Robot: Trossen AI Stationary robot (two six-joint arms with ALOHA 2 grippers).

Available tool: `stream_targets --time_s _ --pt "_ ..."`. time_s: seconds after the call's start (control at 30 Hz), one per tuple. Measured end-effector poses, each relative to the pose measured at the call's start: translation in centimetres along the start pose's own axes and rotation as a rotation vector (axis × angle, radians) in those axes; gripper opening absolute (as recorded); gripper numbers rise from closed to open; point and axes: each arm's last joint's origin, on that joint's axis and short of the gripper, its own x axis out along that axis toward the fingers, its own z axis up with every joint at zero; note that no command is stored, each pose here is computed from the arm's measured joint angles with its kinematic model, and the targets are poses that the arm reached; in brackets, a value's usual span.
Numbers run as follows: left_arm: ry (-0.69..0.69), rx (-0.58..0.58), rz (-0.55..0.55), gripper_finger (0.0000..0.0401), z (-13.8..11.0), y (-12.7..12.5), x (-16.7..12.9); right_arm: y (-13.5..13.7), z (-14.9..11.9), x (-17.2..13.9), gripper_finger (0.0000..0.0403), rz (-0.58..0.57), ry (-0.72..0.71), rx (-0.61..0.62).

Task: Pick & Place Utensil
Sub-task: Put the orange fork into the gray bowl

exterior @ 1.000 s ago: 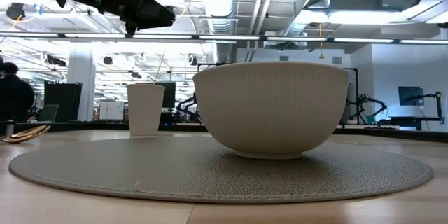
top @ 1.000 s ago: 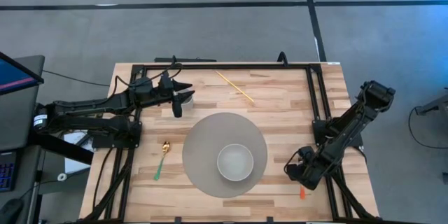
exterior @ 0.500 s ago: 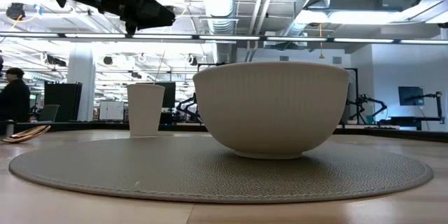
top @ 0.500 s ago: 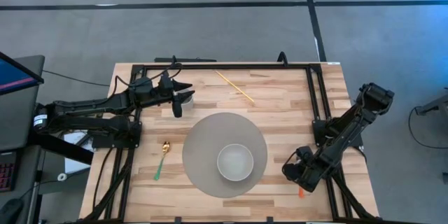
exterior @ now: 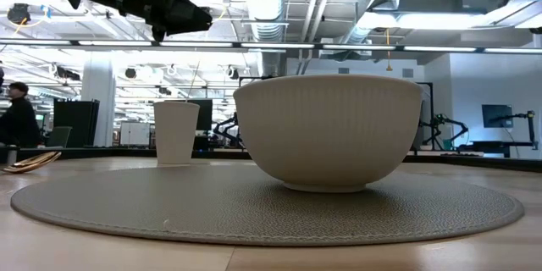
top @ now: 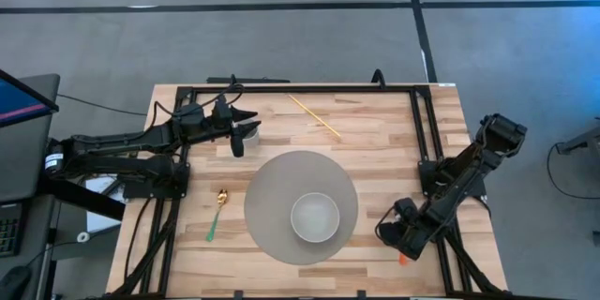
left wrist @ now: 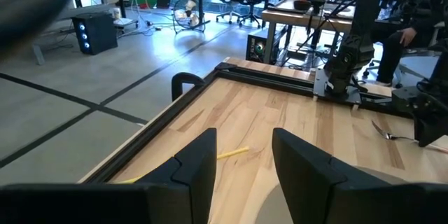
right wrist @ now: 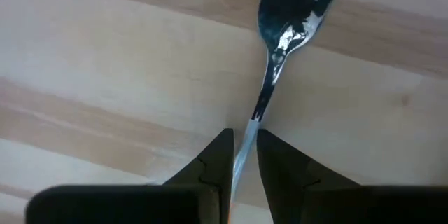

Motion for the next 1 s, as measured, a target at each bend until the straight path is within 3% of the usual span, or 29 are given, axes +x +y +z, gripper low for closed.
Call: stream_targets --time_s 0.17,0.4,0.57,0.8,1.0 --pt "-0.008 -0.001 0.000 0.0140 0.1 0.0 0.0 0.1 0.2 -0.1 0.0011 0.015 -0.019 -0.097" --pt "-0.015 -0.001 0.000 0.0140 0.1 0.0 0.0 0.7 0.9 -0.6 0.0017 0.053 -0.082 -0.179" --pt "-0.025 -0.002 0.000 0.0140 0.2 0.0 0.0 2.2 2.0 -2.9 0.0008 0.088 -0.115 -0.247" --pt "-0.053 -0.005 0.000 0.0140 0.5 0.0 0.0 5.3 5.4 -7.4 0.0005 0.137 -0.152 -0.382" --pt "-0.074 -0.006 -0.001 0.0140 0.7 0.0 0.0 8.9 10.3 -10.2 0.0009 0.289 -0.166 -0.567"
